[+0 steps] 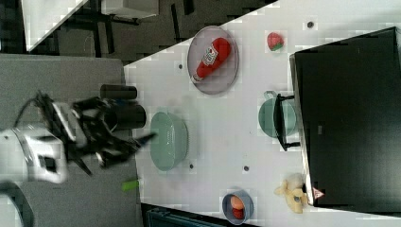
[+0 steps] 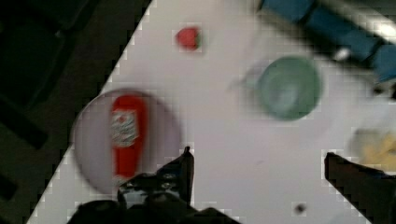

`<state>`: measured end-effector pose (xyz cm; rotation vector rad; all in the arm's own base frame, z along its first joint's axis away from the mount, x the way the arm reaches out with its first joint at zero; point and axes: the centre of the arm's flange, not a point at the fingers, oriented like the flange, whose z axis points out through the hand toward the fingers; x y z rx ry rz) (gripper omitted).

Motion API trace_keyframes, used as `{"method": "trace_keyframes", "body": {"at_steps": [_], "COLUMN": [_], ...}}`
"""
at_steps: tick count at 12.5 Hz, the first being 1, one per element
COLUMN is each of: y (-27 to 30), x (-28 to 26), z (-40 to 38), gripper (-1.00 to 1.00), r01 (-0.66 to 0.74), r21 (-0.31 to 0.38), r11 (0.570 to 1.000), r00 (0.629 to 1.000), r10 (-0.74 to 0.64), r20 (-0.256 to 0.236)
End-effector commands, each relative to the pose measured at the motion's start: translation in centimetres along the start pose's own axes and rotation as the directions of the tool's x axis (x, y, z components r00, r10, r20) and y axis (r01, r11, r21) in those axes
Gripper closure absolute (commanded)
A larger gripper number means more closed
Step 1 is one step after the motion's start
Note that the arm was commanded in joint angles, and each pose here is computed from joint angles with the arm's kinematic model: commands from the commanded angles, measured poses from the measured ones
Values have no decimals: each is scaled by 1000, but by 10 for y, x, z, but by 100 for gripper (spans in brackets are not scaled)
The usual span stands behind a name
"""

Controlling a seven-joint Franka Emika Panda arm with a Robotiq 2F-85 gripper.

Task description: Drag strainer right to left.

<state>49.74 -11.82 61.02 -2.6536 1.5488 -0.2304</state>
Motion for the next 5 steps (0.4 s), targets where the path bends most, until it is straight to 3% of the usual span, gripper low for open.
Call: {"method": "trace_keyframes", "body": {"at_steps": [1, 5], "y": [-27, -29], "x": [-38, -39], "z": [43, 45], "gripper": [-100, -100], "r01": [311, 313], "r21": [-76, -79], "r11": [947, 946], "r00": [949, 949], "r10": [-305, -307], "r20": [77, 76]}}
